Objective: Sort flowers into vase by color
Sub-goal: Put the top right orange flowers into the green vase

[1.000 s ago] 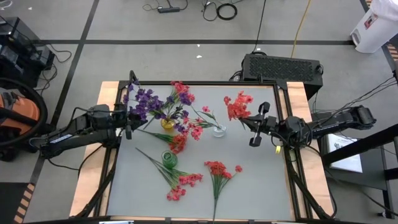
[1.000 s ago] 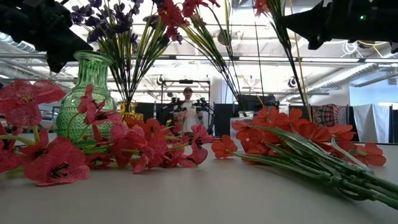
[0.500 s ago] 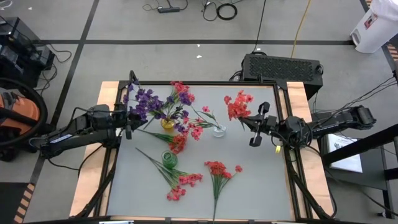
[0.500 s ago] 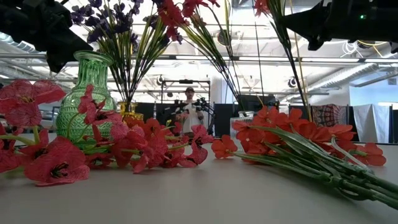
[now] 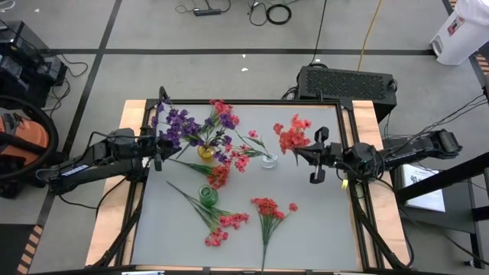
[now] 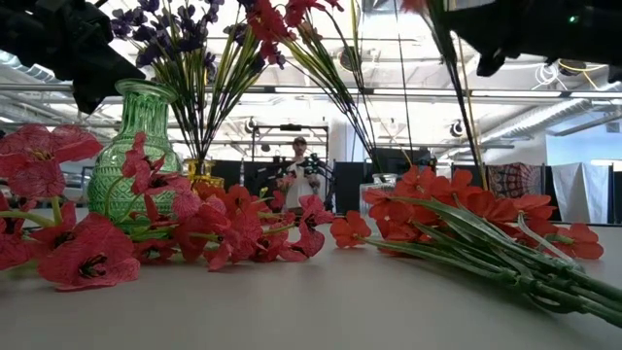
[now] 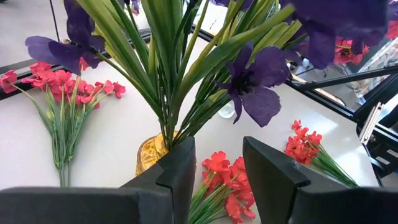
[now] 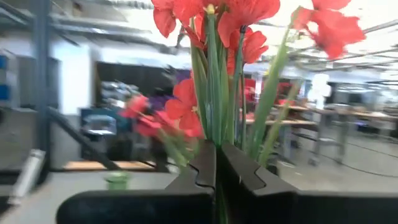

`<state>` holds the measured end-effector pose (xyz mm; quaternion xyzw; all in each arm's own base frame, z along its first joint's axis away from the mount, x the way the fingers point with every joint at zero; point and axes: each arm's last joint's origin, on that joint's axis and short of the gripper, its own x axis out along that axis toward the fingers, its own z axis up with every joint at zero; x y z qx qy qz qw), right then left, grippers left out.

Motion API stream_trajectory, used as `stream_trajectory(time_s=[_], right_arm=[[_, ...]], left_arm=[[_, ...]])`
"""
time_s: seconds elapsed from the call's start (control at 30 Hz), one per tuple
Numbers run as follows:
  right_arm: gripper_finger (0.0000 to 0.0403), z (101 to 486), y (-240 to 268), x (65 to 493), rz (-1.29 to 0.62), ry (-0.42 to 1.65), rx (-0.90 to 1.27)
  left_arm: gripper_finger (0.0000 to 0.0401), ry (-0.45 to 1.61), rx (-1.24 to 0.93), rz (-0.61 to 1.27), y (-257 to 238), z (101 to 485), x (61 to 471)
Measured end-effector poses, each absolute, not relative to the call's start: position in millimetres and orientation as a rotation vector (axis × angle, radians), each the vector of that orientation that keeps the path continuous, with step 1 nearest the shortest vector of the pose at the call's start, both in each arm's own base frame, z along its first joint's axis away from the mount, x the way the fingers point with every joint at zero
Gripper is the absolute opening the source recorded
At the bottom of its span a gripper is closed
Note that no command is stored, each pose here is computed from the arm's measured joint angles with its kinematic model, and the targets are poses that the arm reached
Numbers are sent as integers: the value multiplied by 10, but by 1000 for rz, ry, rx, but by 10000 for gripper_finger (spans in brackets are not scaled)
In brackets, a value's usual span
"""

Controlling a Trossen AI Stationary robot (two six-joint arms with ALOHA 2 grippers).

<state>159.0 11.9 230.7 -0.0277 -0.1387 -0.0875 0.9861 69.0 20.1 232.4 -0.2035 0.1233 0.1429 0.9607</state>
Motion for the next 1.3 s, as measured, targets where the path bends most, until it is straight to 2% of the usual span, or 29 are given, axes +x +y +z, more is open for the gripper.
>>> stream_trajectory(time_s=[0.47, 0.77, 1.03, 1.3], right_arm=[[0, 2257, 216, 1849, -9, -252, -38], [0, 2611, 445, 2284, 52, -292, -168], [0, 2746, 538, 2517, 62, -262, -214], [0, 2743, 547, 2563, 62, -250, -223]], left_arm=[[141, 244, -417, 243, 189, 2336, 696], [141, 225, -435, -14, 122, 2393, 716], [141, 176, -416, -202, 59, 2571, 668], [141, -128, -273, -490, -11, 2951, 620]])
